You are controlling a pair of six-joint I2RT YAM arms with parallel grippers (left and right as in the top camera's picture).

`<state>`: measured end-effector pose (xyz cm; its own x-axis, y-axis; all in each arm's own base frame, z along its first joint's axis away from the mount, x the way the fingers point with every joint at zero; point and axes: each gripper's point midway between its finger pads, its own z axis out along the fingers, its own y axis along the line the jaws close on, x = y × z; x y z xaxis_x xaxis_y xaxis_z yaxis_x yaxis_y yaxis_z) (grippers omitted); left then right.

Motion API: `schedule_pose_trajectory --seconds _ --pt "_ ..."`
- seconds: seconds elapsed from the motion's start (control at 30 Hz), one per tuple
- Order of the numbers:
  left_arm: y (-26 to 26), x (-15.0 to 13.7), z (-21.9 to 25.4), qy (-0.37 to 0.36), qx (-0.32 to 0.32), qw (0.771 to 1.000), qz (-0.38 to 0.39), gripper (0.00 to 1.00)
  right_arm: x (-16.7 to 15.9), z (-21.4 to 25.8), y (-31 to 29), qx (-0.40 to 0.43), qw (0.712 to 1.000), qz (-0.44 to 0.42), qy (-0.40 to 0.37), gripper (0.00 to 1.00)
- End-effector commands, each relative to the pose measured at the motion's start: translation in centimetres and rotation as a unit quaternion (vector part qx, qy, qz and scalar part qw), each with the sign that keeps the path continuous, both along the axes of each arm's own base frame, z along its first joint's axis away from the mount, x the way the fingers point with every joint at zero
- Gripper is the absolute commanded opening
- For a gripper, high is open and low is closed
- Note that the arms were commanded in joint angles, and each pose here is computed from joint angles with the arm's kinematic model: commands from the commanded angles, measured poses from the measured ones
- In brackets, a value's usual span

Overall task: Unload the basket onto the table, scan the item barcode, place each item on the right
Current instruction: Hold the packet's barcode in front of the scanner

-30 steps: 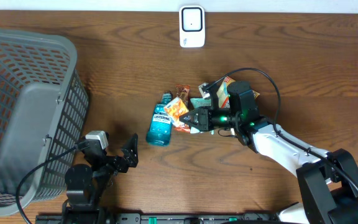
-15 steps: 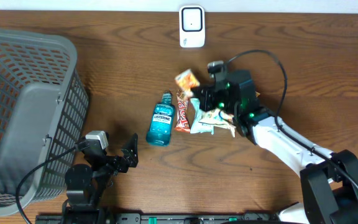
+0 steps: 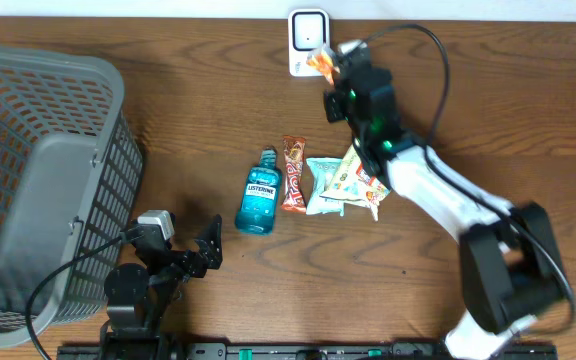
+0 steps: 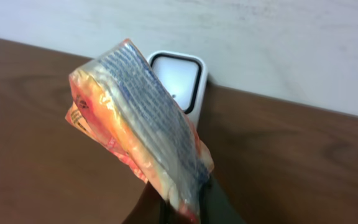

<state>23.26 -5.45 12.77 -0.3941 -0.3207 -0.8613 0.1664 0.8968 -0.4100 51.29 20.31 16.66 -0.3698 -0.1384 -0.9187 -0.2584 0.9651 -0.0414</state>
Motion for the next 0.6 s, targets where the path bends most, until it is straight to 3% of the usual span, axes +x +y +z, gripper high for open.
schedule_pose_trajectory --seconds 0.0,0.37,0.57 --pt "0.0 0.0 0.2 -0.001 -0.004 1.0 -0.001 0.98 4.5 0.1 -0.3 -0.044 0.998 -0.043 -0.027 0.01" --pt "0.0 0.0 0.2 -0.001 -0.004 1.0 -0.001 0.98 13.4 -1.2 1.1 -0.068 0.99 -0.111 -0.048 0.01" --pt "0.0 0.0 0.2 -0.001 -0.004 1.0 -0.001 0.98 14.1 -4.3 0.8 -0.094 0.988 -0.124 -0.023 0.01"
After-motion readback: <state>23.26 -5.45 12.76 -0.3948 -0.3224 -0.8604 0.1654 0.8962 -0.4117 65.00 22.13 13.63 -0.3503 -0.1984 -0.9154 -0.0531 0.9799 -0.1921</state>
